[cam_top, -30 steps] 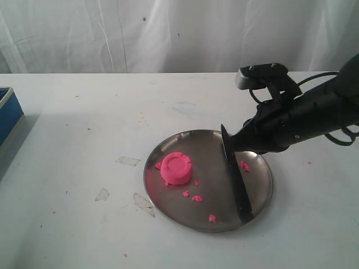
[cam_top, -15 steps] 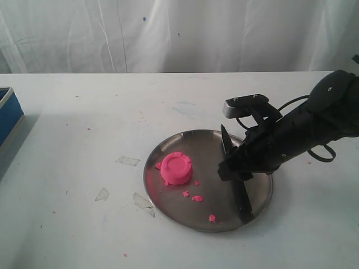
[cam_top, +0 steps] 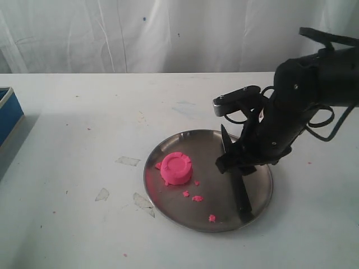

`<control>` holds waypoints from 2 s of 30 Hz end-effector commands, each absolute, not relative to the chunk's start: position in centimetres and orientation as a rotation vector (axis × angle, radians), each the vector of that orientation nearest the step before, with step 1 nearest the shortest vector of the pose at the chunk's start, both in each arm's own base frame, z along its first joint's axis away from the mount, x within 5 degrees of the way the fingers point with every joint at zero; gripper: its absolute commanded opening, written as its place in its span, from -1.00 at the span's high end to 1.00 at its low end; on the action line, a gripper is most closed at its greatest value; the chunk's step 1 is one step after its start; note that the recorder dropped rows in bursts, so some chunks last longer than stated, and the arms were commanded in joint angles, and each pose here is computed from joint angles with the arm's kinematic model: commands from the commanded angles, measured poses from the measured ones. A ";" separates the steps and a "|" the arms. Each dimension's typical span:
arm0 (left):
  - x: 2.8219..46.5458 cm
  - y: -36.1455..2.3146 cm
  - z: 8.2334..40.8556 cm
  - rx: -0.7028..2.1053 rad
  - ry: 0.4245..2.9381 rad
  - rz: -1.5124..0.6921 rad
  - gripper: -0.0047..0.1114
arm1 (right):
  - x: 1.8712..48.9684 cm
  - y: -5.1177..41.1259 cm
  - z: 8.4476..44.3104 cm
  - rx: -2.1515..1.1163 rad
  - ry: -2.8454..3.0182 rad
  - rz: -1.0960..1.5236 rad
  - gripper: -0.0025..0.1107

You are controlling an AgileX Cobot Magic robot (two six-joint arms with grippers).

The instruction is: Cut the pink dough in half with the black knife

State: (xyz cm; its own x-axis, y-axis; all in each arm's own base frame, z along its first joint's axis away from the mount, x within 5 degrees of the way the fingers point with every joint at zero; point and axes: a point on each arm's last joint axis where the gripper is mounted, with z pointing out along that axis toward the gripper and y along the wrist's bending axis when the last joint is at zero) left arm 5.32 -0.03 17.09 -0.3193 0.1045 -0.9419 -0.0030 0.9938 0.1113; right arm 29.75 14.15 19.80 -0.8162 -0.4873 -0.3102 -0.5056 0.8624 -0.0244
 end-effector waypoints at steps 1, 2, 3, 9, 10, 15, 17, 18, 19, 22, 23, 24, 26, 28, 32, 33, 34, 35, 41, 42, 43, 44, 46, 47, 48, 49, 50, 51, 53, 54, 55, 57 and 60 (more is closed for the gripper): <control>5.3 -0.1 17.0 0.059 1.891 0.095 0.92 | 30.0 15.4 18.8 -0.732 2.727 0.072 -0.01; 5.3 -0.1 17.0 0.059 1.891 0.095 0.92 | 30.1 15.4 18.5 -0.723 2.732 0.073 -0.01; 5.3 -0.1 17.0 0.059 1.891 0.095 0.92 | 30.2 15.5 18.0 -0.722 2.737 0.072 -0.01; 5.3 -0.1 17.0 0.059 1.891 0.095 0.92 | 30.6 15.5 16.4 -0.732 2.774 0.032 -0.01; 5.3 -0.1 17.0 0.059 1.891 0.095 0.92 | 30.6 15.5 16.1 -0.734 2.782 0.030 -0.01; 5.3 -0.1 17.0 0.059 1.891 0.095 0.92 | 30.8 15.6 14.8 -0.743 2.812 0.020 -0.01; 5.3 -0.1 17.0 0.059 1.891 0.095 0.92 | 30.8 15.6 14.7 -0.744 2.812 0.020 -0.01; 5.3 -0.1 17.0 0.059 1.891 0.095 0.92 | 30.8 15.6 14.7 -0.744 2.812 0.020 -0.01; 5.3 -0.1 17.0 0.059 1.891 0.095 0.92 | 30.8 15.6 14.8 -0.743 2.809 0.021 -0.01; 5.3 -0.1 17.0 0.059 1.891 0.095 0.92 | 30.8 15.6 14.6 -0.743 2.820 0.019 0.02; 5.3 -0.1 17.0 0.059 1.891 0.095 0.92 | 30.7 15.5 14.4 -0.747 2.833 0.014 0.04; 5.3 -0.1 17.0 0.059 1.891 0.095 0.92 | 30.7 15.5 14.4 -0.748 2.840 0.012 0.04; 5.3 -0.1 17.0 0.059 1.891 0.095 0.92 | 30.6 15.5 14.1 -0.747 2.851 0.013 0.04; 5.3 -0.1 17.0 0.059 1.891 0.095 0.92 | 30.6 15.5 14.0 -0.744 2.854 0.012 0.07; 5.3 -0.1 17.0 0.059 1.891 0.095 0.92 | 30.6 15.6 14.0 -0.737 2.855 0.020 0.37; 5.3 -0.1 17.0 0.059 1.891 0.095 0.92 | 30.6 15.6 14.0 -0.737 2.855 0.020 0.45; 5.3 -0.1 17.0 0.059 1.891 0.095 0.92 | 30.6 15.6 14.0 -0.737 2.857 0.019 0.54; 5.3 -0.1 17.0 0.059 1.891 0.095 0.92 | 30.6 15.6 14.0 -0.737 2.857 0.019 0.61; 5.3 -0.1 17.0 0.059 1.891 0.095 0.92 | 30.6 15.6 14.0 -0.737 2.857 0.019 0.81; 5.3 -0.1 17.0 0.059 1.891 0.095 0.92 | 30.6 15.6 14.0 -0.737 2.857 0.019 0.81; 5.3 -0.1 17.0 0.059 1.891 0.095 0.92 | 30.7 15.6 14.1 -0.737 2.856 0.020 0.81; 5.3 -0.1 17.0 0.059 1.891 0.095 0.92 | 30.7 15.6 14.2 -0.750 2.854 0.017 0.81; 5.3 -0.1 17.0 0.059 1.891 0.095 0.92 | 30.7 15.6 14.6 -0.754 2.876 0.008 0.81; 5.3 -0.1 17.0 0.059 1.891 0.095 0.92 | 30.7 15.6 15.1 -0.756 2.888 0.002 0.81; 5.3 -0.1 17.0 0.059 1.891 0.095 0.92 | 30.7 15.6 15.7 -0.758 2.902 -0.005 0.81; 5.3 -0.1 17.0 0.059 1.891 0.095 0.92 | 30.6 15.5 16.4 -0.758 2.908 -0.008 0.81; 5.3 -0.1 17.0 0.059 1.891 0.095 0.92 | 30.3 15.3 17.2 -0.758 2.916 -0.013 0.81; 5.3 -0.1 17.0 0.059 1.891 0.095 0.92 | 30.1 15.2 18.1 -0.756 2.915 -0.013 0.81; 5.3 -0.1 17.0 0.059 1.891 0.095 0.92 | 29.4 14.8 19.9 -0.752 2.904 -0.015 0.81; 5.3 -0.1 17.0 0.059 1.891 0.095 0.92 | 29.1 14.7 20.5 -0.752 2.908 -0.017 0.81; 5.3 -0.1 17.0 0.059 1.891 0.095 0.92 | 28.6 14.4 21.0 -0.755 2.926 -0.025 0.81; 5.3 -0.1 17.0 0.059 1.891 0.095 0.92 | 27.5 13.8 22.0 -0.759 2.956 -0.038 0.81; 5.3 -0.1 17.0 0.059 1.891 0.095 0.92 | 26.1 13.1 22.4 -0.761 2.964 -0.042 0.81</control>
State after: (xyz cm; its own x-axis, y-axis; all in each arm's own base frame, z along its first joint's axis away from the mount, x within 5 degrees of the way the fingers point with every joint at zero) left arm 5.32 -0.03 17.09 -0.3193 0.1045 -0.9419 -0.0030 0.9938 0.1113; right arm 27.44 13.79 21.98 -0.8767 -0.4713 -0.0963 -0.4697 0.8819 -0.0399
